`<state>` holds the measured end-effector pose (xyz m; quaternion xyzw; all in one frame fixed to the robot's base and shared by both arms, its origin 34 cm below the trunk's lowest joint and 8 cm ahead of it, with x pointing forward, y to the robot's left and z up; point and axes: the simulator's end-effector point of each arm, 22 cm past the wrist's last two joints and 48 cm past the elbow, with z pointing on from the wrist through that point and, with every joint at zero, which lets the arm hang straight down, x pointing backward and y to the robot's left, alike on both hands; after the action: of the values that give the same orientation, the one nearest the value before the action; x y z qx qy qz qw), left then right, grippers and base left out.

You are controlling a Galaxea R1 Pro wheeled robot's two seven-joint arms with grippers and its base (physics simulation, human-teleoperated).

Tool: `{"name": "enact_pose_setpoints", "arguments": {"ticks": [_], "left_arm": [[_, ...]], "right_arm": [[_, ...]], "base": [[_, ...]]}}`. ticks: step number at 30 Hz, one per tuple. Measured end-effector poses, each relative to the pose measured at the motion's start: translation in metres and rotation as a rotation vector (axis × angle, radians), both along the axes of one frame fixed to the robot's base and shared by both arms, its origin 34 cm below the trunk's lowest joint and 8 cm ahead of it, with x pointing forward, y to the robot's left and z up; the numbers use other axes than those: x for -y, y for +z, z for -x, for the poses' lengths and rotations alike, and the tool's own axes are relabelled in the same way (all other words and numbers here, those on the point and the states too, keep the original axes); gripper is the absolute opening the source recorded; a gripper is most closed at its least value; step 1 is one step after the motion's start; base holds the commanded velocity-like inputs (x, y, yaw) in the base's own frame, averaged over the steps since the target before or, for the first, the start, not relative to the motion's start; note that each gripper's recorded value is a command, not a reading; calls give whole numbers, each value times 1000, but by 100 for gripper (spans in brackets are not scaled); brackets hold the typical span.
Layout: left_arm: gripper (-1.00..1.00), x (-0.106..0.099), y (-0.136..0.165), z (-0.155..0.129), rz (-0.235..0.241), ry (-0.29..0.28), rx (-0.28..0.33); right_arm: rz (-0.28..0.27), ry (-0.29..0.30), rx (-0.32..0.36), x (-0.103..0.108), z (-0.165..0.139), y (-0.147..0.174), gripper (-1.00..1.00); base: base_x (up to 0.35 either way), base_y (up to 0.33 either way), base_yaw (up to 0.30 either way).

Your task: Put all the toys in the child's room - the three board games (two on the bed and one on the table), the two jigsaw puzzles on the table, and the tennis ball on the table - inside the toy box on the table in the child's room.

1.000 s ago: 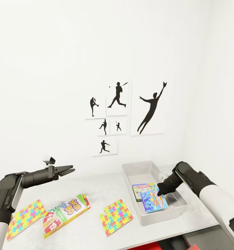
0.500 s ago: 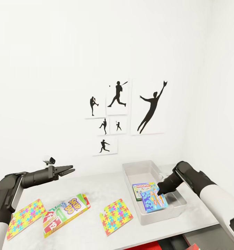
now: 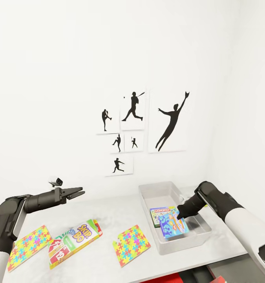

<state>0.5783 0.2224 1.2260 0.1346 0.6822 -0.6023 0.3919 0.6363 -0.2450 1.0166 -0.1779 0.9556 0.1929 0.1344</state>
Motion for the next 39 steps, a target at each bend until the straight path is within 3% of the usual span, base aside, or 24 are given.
{"name": "enact_pose_setpoints", "arguments": {"ticks": [17,18,39], "left_arm": [[100,0,0,0,0,0,0],[100,0,0,0,0,0,0],[100,0,0,0,0,0,0]], "right_arm": [[4,-1,3,-1,-2,1,-100],[4,-1,3,-1,-2,1,100],[7,-2,2,0,-2,1,100]], "base": [[0,0,0],[0,0,0],[0,0,0]]}}
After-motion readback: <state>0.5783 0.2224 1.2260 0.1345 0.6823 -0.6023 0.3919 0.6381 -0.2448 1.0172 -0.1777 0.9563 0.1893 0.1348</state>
